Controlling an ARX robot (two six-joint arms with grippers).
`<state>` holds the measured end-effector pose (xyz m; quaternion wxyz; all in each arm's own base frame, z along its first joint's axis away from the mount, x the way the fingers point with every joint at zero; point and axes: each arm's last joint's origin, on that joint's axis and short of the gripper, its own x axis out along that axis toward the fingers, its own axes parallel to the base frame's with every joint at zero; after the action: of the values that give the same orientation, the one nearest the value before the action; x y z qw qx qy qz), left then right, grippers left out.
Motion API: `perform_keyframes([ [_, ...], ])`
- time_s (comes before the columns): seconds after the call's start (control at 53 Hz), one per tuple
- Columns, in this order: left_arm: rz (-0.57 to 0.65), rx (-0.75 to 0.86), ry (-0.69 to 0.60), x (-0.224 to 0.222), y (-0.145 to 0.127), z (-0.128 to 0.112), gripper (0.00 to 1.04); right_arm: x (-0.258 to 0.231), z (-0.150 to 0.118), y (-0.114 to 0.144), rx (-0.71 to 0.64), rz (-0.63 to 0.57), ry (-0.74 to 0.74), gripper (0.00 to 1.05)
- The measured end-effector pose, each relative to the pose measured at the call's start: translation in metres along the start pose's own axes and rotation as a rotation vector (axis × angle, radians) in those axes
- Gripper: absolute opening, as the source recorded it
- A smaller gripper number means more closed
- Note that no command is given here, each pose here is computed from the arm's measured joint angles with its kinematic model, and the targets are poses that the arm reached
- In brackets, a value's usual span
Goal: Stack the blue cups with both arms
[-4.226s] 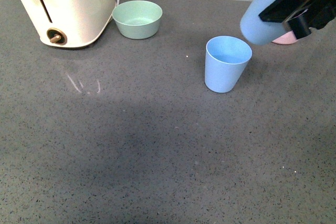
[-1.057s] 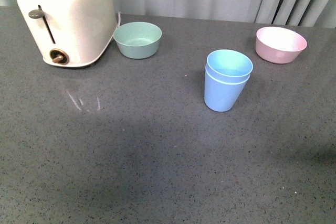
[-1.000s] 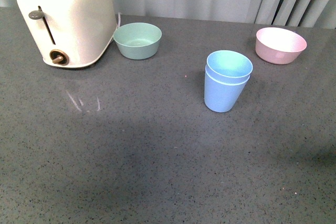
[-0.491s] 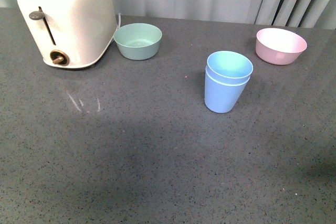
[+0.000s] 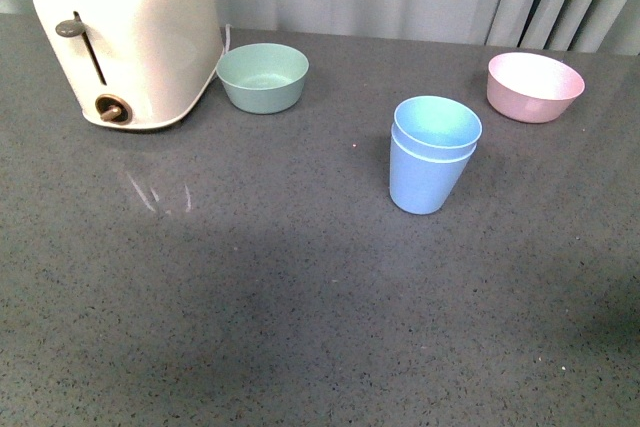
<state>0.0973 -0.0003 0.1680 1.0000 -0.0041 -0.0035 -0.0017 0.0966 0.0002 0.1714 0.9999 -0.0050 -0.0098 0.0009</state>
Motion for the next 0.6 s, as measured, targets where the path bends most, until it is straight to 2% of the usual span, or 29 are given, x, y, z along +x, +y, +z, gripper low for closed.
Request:
perform_keyframes([
  [0.151, 0.000, 0.000, 0.000, 0.0000, 0.0000, 0.0000, 0.96, 0.0000, 0.0000, 0.0000, 0.000, 0.000, 0.000, 0.57],
  [0.264, 0.000, 0.000, 0.000, 0.0000, 0.0000, 0.0000, 0.96, 0.0000, 0.0000, 0.0000, 0.000, 0.000, 0.000, 0.83],
  [0.34, 0.000, 0.000, 0.000, 0.0000, 0.0000, 0.0000, 0.96, 0.0000, 0.0000, 0.0000, 0.001, 0.000, 0.000, 0.97],
  [0.604, 0.000, 0.000, 0.000, 0.0000, 0.0000, 0.0000, 0.96, 0.0000, 0.0000, 0.0000, 0.002, 0.000, 0.000, 0.96],
])
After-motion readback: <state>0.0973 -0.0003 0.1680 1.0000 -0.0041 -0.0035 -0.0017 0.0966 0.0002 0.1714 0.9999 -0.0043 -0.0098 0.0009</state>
